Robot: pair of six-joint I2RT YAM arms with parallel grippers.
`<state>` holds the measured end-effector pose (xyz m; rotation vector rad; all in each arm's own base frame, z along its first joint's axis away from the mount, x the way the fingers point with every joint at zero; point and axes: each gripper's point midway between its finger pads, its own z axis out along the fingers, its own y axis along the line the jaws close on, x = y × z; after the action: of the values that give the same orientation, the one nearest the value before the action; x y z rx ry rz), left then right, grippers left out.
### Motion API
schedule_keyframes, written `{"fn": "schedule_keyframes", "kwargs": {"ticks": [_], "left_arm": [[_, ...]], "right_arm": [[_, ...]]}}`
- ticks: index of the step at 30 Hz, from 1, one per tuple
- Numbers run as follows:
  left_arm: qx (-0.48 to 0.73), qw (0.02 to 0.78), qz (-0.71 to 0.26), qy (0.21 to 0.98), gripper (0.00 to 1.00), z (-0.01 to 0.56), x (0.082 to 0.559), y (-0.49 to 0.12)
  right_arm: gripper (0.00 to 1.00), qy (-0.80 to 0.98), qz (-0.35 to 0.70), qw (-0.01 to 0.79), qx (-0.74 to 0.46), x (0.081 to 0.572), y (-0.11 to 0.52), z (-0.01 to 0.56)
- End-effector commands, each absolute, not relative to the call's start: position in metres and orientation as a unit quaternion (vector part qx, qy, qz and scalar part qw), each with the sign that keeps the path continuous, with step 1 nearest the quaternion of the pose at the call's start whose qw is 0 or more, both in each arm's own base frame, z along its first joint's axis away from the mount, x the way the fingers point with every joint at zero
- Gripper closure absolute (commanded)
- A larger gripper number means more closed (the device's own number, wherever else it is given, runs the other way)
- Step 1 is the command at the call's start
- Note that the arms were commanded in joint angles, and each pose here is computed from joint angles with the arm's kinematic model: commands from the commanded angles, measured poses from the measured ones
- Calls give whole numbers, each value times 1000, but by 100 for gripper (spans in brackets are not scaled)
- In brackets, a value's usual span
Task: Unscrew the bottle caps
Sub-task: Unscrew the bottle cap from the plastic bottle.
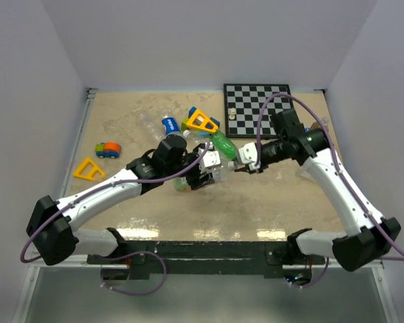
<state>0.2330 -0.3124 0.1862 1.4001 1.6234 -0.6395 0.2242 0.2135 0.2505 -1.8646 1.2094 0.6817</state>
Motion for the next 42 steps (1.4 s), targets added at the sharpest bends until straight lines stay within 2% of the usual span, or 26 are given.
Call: {"fn": "schedule_keyframes", "kwargs": {"ticks": [1, 10, 13, 15, 18, 21, 23, 26, 31, 34, 37, 42], "left_arm": [[573, 456, -277, 622, 95, 208, 224, -315], [573, 457, -283, 619, 95, 211, 223, -317], [573, 455, -287, 618, 94, 211, 222, -318], [574, 456, -288, 616, 94, 211, 222, -319], [574, 454, -292, 616, 94, 210, 221, -319], [574, 448, -291, 621, 94, 208, 222, -320], [572, 450, -288, 622, 94, 209, 223, -319], [570, 454, -282, 625, 94, 208, 225, -318], [564, 447, -273, 638, 95, 200, 230, -316], [554, 453, -261, 648, 96, 200, 237, -316], [539, 457, -249, 662, 98, 199, 244, -314], [527, 458, -240, 675, 98, 197, 249, -312]], "right_arm": [[100, 340, 121, 461, -810, 246, 205, 272], [100, 357, 168, 480, -783, 228, 211, 267], [94, 363, 177, 482, -777, 224, 211, 265], [84, 370, 185, 485, -770, 223, 210, 266], [62, 386, 193, 490, -757, 223, 206, 272], [33, 407, 203, 490, -743, 222, 204, 275], [21, 416, 208, 489, -738, 220, 202, 277], [11, 440, 221, 486, -722, 217, 200, 284], [9, 497, 256, 490, -669, 213, 201, 305], [11, 585, 309, 494, -563, 225, 208, 321], [16, 674, 381, 450, -446, 225, 213, 318], [17, 730, 406, 404, -373, 234, 216, 298]]}}
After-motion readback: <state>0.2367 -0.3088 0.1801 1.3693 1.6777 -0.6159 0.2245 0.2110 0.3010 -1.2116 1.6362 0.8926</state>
